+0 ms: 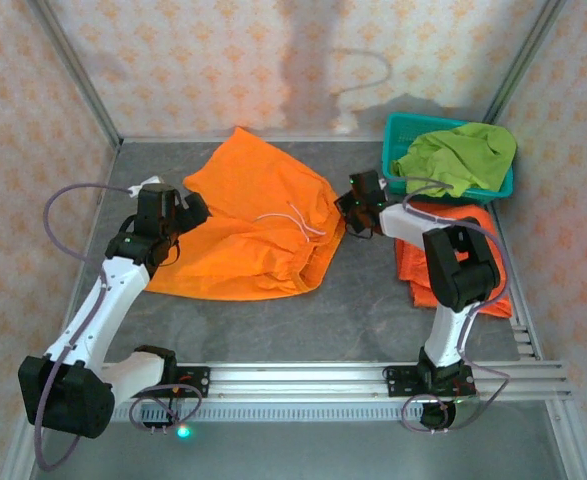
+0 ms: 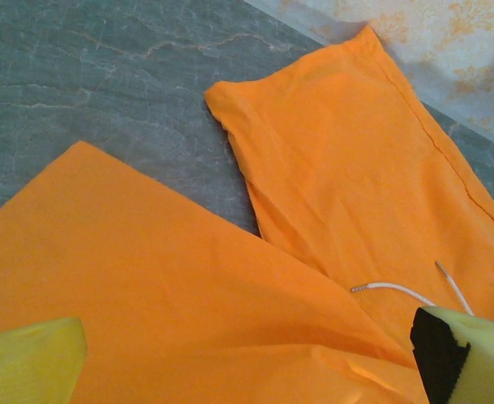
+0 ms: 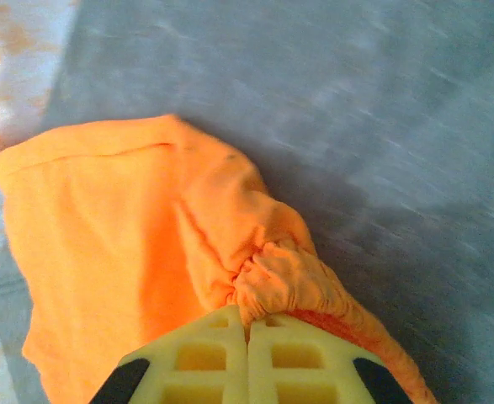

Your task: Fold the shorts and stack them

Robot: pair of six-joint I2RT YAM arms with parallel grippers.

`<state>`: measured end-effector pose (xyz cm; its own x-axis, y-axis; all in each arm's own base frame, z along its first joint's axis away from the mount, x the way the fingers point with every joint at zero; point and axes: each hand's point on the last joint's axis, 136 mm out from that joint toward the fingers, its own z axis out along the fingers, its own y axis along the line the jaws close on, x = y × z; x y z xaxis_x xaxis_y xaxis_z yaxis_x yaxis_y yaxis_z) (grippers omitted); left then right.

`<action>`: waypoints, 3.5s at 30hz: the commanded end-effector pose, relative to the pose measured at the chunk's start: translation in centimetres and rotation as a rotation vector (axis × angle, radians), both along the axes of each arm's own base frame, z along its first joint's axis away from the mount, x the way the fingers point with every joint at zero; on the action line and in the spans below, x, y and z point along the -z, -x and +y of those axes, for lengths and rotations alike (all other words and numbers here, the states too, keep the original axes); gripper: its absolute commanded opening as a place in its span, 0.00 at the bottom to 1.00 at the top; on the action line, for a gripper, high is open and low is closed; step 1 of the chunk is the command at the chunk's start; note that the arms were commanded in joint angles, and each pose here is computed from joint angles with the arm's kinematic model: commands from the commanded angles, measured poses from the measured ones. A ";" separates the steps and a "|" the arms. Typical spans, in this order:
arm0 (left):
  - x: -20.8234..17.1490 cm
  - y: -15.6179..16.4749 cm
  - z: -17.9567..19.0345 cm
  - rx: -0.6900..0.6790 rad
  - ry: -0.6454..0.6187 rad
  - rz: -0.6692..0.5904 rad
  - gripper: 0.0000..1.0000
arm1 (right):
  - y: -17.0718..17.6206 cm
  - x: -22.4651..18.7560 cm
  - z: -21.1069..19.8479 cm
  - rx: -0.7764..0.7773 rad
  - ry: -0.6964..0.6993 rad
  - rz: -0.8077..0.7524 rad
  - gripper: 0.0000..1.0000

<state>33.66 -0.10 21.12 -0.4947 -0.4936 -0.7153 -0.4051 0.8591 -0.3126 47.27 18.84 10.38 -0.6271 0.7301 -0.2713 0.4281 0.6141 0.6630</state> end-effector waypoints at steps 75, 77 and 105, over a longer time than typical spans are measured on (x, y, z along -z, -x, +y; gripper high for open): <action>17.7 6.0 4.4 -0.371 0.140 0.491 1.00 | 23.1 10.1 -2.7 -0.728 0.329 0.520 0.00; 15.9 5.8 4.6 -0.370 0.136 0.448 1.00 | 22.5 10.0 -2.4 -0.716 0.320 0.506 0.00; 18.2 14.0 4.0 -0.523 0.202 0.655 0.67 | 17.8 2.9 -2.3 -0.563 0.310 0.201 0.00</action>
